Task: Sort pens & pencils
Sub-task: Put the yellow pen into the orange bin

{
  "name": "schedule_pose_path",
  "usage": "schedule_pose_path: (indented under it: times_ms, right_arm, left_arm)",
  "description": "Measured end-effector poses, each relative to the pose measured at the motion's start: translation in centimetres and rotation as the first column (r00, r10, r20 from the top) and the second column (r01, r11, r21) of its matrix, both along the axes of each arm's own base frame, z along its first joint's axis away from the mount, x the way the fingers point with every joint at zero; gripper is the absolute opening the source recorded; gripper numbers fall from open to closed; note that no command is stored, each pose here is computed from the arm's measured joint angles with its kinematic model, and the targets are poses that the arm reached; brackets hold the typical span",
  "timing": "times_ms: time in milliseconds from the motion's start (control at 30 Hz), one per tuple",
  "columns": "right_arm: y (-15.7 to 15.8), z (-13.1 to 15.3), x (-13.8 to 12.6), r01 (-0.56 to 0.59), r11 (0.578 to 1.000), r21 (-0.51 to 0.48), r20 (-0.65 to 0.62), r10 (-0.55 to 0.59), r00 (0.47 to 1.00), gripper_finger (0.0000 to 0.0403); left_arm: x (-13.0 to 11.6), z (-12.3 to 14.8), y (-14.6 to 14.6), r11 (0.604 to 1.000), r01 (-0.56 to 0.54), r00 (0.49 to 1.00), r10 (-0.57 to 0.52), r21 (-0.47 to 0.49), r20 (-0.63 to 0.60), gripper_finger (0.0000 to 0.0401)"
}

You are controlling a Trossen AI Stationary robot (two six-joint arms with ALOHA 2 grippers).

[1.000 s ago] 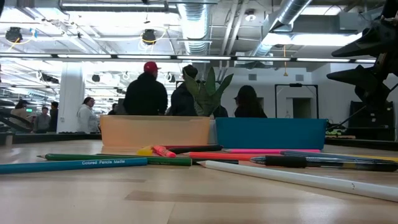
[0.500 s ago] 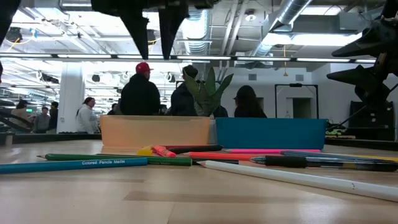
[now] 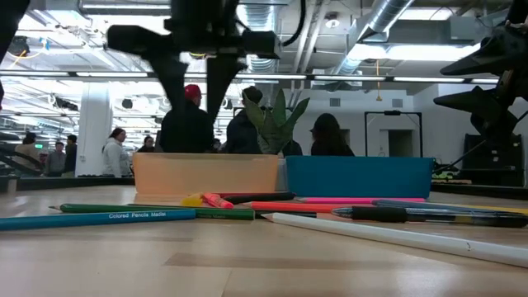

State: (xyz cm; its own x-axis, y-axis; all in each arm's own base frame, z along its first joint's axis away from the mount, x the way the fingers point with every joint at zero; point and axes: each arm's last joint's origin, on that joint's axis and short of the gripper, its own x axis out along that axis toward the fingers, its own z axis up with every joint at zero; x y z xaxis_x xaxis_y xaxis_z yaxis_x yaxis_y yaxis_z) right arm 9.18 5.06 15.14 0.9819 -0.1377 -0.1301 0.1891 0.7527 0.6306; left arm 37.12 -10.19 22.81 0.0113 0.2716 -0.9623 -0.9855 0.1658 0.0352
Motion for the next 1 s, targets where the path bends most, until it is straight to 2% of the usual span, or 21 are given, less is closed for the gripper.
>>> schedule_pose_path:
  times_ms: [233,367,533,1000]
  right_arm:
    - [0.0,0.0,0.0,-0.002,1.0,-0.006,-0.001,0.002,1.0,0.0225]
    - [0.0,0.0,0.0,-0.003,1.0,-0.006,-0.001,0.003,1.0,0.0225]
    - [0.0,0.0,0.0,-0.003,1.0,-0.006,-0.001,0.003,1.0,0.0225]
    - [0.0,0.0,0.0,-0.002,1.0,0.002,0.0,0.002,1.0,0.0225]
  left_arm:
    - [-0.1,-4.6,0.4,0.994,-0.04,0.988,0.055,-0.106,0.143,0.0166]
    - [-0.8,-6.1,0.9,0.992,-0.073,0.99,0.085,-0.102,0.113,0.0166]
    - [-1.3,-6.8,1.4,0.991,-0.1,0.991,0.107,-0.091,0.081,0.0166]
    - [-1.1,-7.4,2.2,0.995,-0.056,0.996,0.062,-0.079,0.064,0.0166]
